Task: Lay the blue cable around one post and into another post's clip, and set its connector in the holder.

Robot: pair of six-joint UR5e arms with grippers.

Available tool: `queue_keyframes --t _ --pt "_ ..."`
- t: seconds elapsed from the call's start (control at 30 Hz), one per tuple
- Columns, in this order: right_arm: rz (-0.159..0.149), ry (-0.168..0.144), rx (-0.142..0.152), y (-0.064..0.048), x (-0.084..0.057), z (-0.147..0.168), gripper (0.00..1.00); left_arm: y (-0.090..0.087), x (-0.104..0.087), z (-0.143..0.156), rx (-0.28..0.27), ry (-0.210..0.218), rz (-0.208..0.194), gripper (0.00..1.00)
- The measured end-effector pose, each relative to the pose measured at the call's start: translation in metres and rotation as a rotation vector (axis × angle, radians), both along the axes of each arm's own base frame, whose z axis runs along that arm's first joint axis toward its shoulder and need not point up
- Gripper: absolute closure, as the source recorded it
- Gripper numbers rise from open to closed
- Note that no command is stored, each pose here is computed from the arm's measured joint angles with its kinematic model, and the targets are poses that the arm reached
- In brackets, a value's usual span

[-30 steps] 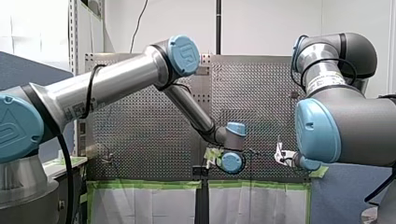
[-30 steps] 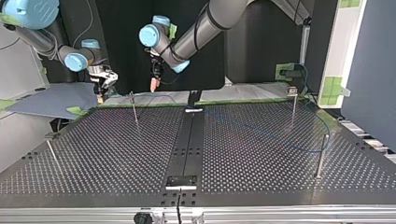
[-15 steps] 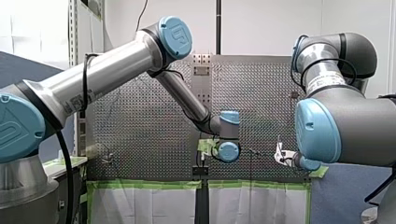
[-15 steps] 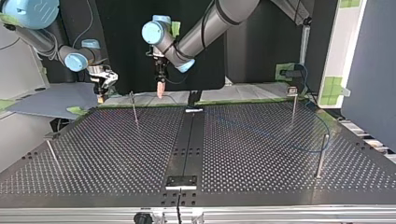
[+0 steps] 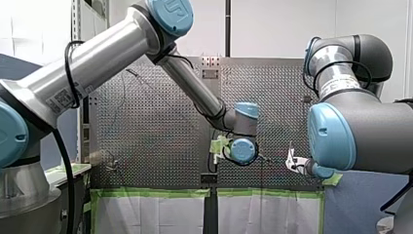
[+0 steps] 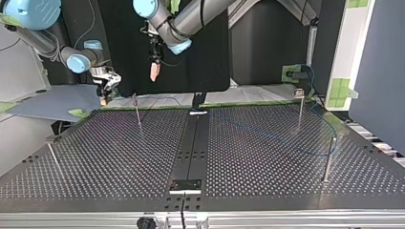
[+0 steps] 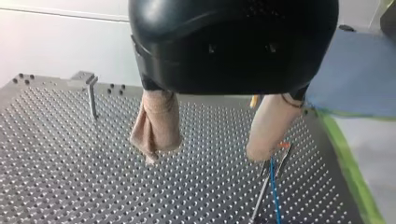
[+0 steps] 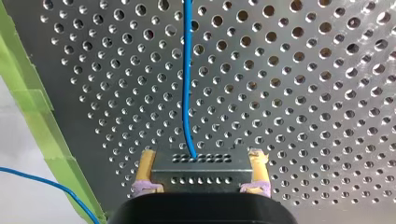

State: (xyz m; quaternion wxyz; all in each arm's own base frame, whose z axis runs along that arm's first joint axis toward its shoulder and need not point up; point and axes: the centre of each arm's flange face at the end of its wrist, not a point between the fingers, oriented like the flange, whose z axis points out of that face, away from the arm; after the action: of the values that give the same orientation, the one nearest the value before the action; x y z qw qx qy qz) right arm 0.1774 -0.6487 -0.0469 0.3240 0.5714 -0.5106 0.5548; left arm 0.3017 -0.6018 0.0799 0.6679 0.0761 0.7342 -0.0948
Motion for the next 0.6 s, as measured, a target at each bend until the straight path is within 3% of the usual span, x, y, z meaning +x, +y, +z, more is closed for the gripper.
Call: queue_keyframes --t 0.1,0.2,0.4,0.6 --pt "0.0 -0.003 0.001 0.0 0.0 0.0 1.0 0.005 -0.017 0.007 -0.001 0.017 0.007 0.0" --pt "0.0 -0.004 0.0 0.0 0.0 0.0 1.0 0.015 -0.019 0.014 -0.013 0.025 0.034 0.0" --pt "0.005 -0.006 -0.003 0.0 0.001 0.0 1.0 0.036 -0.002 0.03 -0.089 0.022 0.062 0.0" --pt "0.009 -0.006 0.0 0.001 0.003 -0.001 1.0 0.066 0.018 0.045 -0.134 0.052 0.071 0.0"
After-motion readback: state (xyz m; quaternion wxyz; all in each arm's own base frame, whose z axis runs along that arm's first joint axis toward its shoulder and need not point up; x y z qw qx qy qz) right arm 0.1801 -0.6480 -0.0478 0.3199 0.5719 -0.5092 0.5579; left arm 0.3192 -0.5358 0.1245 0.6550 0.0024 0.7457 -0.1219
